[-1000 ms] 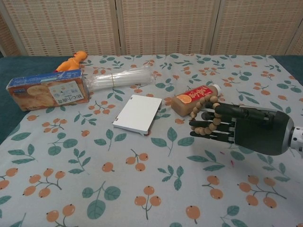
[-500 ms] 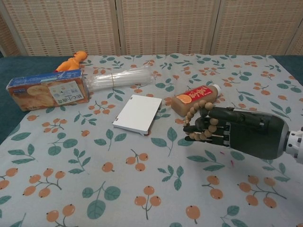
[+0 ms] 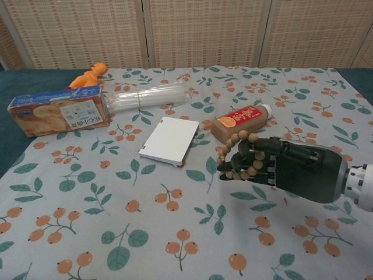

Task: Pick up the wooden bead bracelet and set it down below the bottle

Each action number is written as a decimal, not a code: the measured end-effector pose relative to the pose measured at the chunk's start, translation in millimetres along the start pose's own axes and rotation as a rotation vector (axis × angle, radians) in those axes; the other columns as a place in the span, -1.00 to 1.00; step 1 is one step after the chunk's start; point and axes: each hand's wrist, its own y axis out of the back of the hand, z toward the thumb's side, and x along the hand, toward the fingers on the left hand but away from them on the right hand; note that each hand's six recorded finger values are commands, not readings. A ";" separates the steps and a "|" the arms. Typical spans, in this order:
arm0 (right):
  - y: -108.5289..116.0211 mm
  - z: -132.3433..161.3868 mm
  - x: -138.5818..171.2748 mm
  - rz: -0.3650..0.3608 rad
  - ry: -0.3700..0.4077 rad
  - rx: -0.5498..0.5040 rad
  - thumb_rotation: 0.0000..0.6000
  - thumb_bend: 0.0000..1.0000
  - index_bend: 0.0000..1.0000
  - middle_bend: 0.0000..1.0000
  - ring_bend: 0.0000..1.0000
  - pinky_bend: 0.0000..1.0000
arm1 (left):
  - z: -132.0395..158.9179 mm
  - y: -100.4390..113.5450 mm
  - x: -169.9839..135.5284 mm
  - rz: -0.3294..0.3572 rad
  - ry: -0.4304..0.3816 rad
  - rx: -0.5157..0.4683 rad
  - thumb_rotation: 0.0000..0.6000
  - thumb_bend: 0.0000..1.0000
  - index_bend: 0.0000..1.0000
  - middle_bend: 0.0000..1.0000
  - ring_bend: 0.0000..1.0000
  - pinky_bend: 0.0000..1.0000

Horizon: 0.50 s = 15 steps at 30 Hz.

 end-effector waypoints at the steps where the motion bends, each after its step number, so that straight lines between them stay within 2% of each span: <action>1: -0.7 -0.9 -0.4 0.001 -0.004 0.006 0.36 0.48 0.12 0.01 -0.58 -0.68 | 0.0 0.0 0.0 0.000 0.000 0.000 1.00 -0.12 -1.00 -1.00 -1.00 -0.67; 3: -2.6 -2.9 -1.2 0.003 -0.011 0.010 0.34 0.61 0.11 0.01 -0.58 -0.68 | 0.0 0.0 0.0 0.000 0.000 0.000 1.00 -0.12 -1.00 -1.00 -1.00 -0.67; 5: -3.4 -3.7 -2.0 0.003 -0.012 0.011 0.33 0.89 0.08 0.01 -0.58 -0.68 | 0.0 0.0 0.0 0.000 0.000 0.000 1.00 -0.12 -1.00 -1.00 -1.00 -0.67; 7: -3.7 -4.2 -2.4 0.003 -0.015 0.018 0.32 1.00 0.05 0.01 -0.58 -0.68 | 0.0 0.0 0.0 0.000 0.000 0.000 1.00 -0.12 -1.00 -1.00 -1.00 -0.67; 12: -6.0 -4.0 -3.7 0.010 -0.027 0.055 0.41 1.00 0.00 0.01 -0.58 -0.68 | 0.0 0.0 0.0 0.000 0.000 0.000 1.00 -0.12 -1.00 -1.00 -1.00 -0.67; 15: -6.8 -2.6 -4.2 0.011 -0.031 0.061 0.63 1.00 -0.04 0.00 -0.58 -0.68 | 0.0 0.0 0.0 0.000 0.000 0.000 1.00 -0.12 -1.00 -1.00 -1.00 -0.67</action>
